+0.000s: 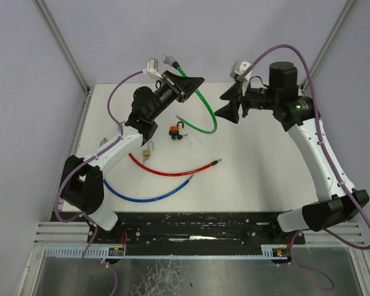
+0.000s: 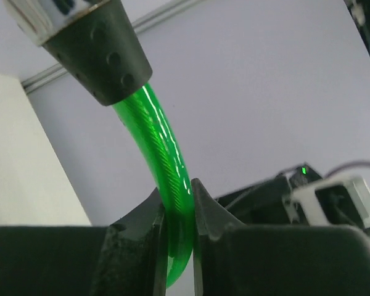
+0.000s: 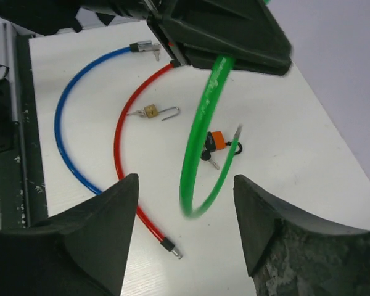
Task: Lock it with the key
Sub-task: Lock the lock.
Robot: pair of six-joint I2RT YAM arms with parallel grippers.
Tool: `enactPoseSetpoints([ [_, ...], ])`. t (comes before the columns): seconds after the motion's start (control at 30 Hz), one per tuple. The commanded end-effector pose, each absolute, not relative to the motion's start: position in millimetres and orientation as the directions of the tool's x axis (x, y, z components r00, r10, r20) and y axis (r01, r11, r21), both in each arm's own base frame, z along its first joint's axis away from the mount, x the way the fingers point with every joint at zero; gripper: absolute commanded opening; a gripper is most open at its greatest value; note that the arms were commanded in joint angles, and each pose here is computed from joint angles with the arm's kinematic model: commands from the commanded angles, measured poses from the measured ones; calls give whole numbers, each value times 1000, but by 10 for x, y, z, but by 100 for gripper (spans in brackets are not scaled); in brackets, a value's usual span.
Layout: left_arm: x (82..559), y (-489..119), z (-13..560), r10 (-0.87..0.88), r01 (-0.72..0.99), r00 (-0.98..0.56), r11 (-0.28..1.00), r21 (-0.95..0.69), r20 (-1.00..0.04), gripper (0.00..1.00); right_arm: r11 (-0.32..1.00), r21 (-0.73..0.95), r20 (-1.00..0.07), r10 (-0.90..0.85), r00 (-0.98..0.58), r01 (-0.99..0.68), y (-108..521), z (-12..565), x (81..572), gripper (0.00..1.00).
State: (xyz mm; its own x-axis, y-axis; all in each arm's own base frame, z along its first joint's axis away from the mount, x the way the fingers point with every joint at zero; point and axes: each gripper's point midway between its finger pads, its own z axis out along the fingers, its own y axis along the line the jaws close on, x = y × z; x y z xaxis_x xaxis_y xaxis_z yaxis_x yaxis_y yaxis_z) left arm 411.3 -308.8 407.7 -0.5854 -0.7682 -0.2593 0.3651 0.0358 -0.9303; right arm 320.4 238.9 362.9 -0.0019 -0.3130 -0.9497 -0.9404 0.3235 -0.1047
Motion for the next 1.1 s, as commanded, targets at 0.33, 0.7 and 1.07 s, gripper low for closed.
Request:
enactPoseSetpoints([
  [0.33, 3231, -3265, 4204, -199, 984, -159, -113, -139, -967, 0, 241, 25, -998, -56, -40, -970, 1939, 4541, 2732, 88],
  [0.7, 2826, -3322, 3969, -86, 961, -19, -277, 6, -996, 0, 73, 161, -986, 41, -159, -984, 1896, 4505, 2710, 93],
  [1.07, 2581, -3463, 3889, -72, 933, -12, -361, 15, -997, 0, -32, 214, -944, 252, -215, -976, 1964, 4749, 2570, 100],
])
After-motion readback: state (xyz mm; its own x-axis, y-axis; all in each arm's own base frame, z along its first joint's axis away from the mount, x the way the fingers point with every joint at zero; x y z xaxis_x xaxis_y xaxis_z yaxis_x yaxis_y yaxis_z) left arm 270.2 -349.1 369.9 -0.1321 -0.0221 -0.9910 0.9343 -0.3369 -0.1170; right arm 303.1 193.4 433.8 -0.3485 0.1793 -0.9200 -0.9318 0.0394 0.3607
